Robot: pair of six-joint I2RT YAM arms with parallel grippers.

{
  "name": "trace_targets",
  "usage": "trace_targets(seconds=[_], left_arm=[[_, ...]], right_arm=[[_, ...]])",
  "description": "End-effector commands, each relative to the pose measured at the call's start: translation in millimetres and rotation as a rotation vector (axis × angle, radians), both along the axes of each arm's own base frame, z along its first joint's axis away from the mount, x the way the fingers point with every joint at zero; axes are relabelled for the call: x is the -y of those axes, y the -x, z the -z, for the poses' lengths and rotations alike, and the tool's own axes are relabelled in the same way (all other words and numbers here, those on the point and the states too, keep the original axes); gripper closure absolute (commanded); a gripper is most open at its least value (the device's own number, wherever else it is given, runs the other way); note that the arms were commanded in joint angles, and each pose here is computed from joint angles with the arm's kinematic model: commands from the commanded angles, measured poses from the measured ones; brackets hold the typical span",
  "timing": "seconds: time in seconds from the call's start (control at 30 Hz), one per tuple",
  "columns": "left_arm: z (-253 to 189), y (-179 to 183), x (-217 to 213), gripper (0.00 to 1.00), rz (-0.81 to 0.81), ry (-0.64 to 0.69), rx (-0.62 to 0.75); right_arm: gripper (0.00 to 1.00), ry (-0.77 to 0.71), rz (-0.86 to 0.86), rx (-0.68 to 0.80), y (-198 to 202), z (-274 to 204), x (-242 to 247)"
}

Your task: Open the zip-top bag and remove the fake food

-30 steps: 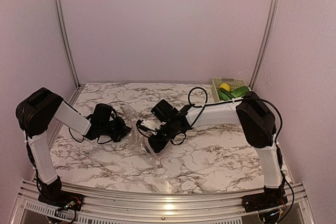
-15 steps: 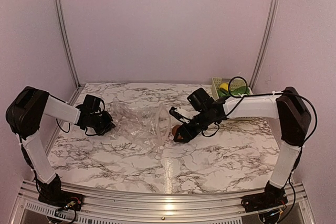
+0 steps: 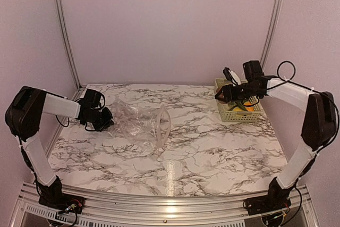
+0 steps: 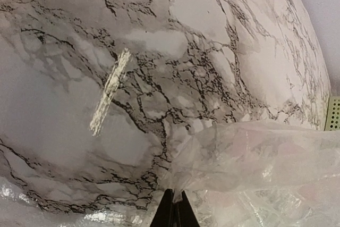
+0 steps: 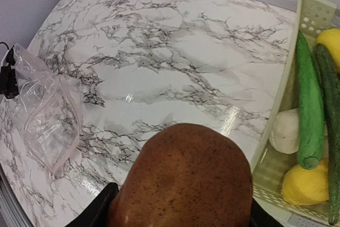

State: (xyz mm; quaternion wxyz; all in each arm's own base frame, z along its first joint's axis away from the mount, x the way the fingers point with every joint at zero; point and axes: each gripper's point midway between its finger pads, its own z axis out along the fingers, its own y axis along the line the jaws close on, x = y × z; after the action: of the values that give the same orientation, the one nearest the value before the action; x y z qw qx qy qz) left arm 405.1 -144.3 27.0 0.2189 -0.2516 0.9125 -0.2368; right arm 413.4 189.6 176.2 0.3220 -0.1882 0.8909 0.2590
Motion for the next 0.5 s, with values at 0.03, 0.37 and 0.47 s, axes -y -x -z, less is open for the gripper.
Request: trace_targets(seconds=[0.03, 0.37, 0.47], left_arm=[[-12, -9, -15, 1.00, -0.013, -0.052, 0.004], [-14, -23, -16, 1.00, -0.021, -0.039, 0.011], [-13, -27, -15, 1.00, -0.020, -0.033, 0.012]], right_arm=[[0.67, 0.004, 0.263, 0.050, -61, -23, 94], [0.62, 0.078, 0.458, 0.030, -138, 25, 183], [0.62, 0.094, 0.459, 0.040, -162, 32, 187]])
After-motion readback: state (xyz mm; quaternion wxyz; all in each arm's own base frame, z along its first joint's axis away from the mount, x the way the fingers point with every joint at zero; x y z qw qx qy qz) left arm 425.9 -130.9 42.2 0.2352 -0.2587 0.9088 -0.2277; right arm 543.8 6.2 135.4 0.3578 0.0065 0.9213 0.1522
